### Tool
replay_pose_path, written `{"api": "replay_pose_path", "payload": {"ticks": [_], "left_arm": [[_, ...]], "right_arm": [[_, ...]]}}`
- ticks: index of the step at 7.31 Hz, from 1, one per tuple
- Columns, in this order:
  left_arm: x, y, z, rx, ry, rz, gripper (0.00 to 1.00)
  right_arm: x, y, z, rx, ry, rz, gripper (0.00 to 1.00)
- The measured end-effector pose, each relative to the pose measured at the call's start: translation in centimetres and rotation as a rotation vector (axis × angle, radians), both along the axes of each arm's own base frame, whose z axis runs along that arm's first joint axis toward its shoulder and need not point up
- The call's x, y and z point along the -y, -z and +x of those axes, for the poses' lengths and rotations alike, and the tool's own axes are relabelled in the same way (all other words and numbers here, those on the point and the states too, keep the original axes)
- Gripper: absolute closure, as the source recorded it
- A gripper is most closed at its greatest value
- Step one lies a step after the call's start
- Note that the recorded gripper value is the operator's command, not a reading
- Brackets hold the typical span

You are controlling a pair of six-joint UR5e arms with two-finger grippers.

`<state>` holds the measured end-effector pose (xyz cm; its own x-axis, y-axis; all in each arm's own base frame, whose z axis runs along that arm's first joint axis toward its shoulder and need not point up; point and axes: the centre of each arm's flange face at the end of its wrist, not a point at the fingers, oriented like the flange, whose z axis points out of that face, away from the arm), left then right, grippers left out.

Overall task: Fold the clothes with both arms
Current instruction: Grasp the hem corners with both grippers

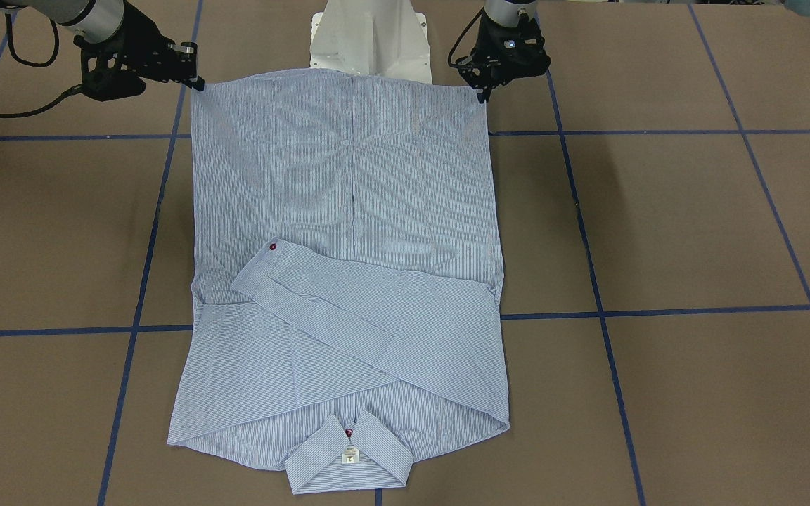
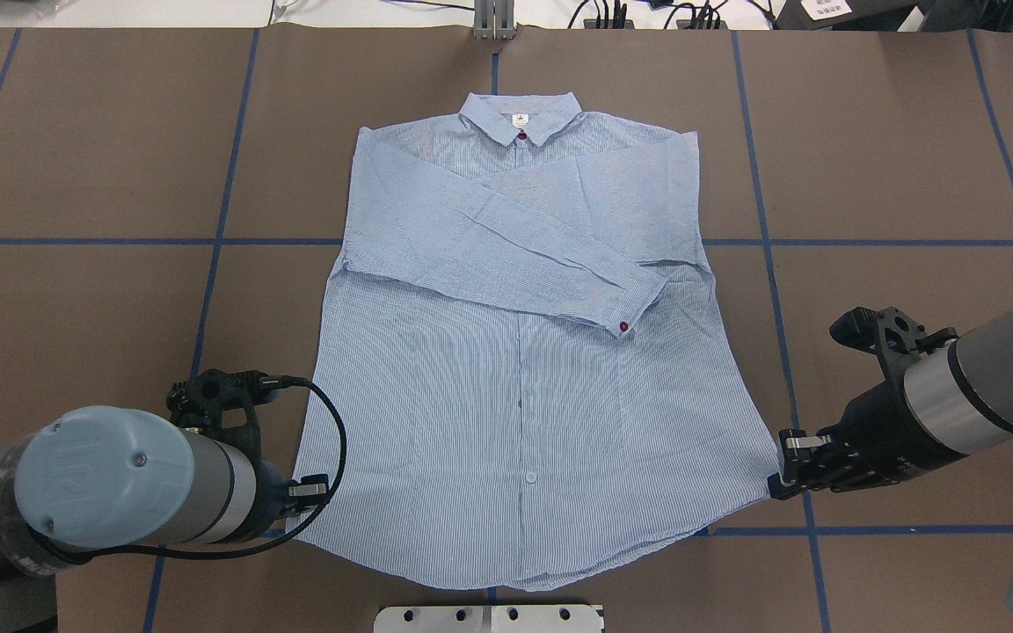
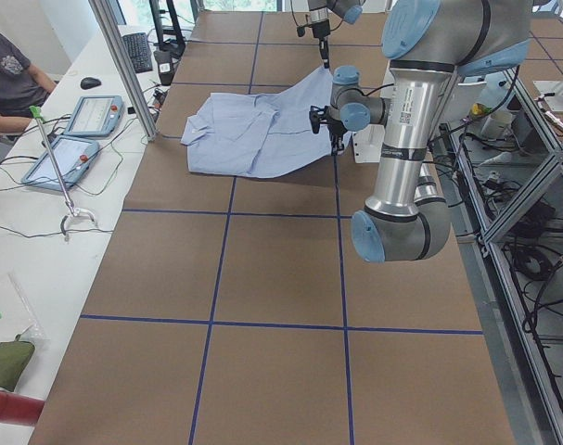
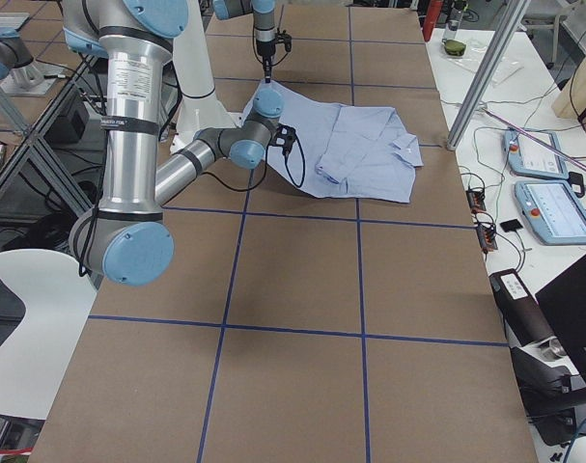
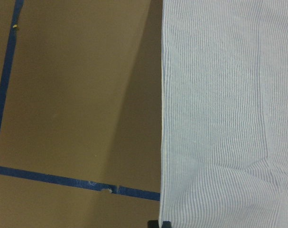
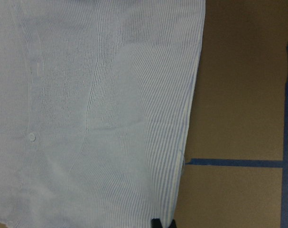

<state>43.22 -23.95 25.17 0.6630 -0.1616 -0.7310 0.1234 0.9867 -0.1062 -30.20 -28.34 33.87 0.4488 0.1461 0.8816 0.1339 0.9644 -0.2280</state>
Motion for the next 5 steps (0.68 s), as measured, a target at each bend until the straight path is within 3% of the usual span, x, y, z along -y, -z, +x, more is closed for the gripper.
{"api": "replay_pose_path", "payload": {"ticks": [5], "left_arm": [[0.6,-0.8,0.3,0.022,-0.009,0.015,1.00]], "right_arm": [[0.4,-1.4,0.0,-0.025,-0.007,-0.016,1.00]]}}
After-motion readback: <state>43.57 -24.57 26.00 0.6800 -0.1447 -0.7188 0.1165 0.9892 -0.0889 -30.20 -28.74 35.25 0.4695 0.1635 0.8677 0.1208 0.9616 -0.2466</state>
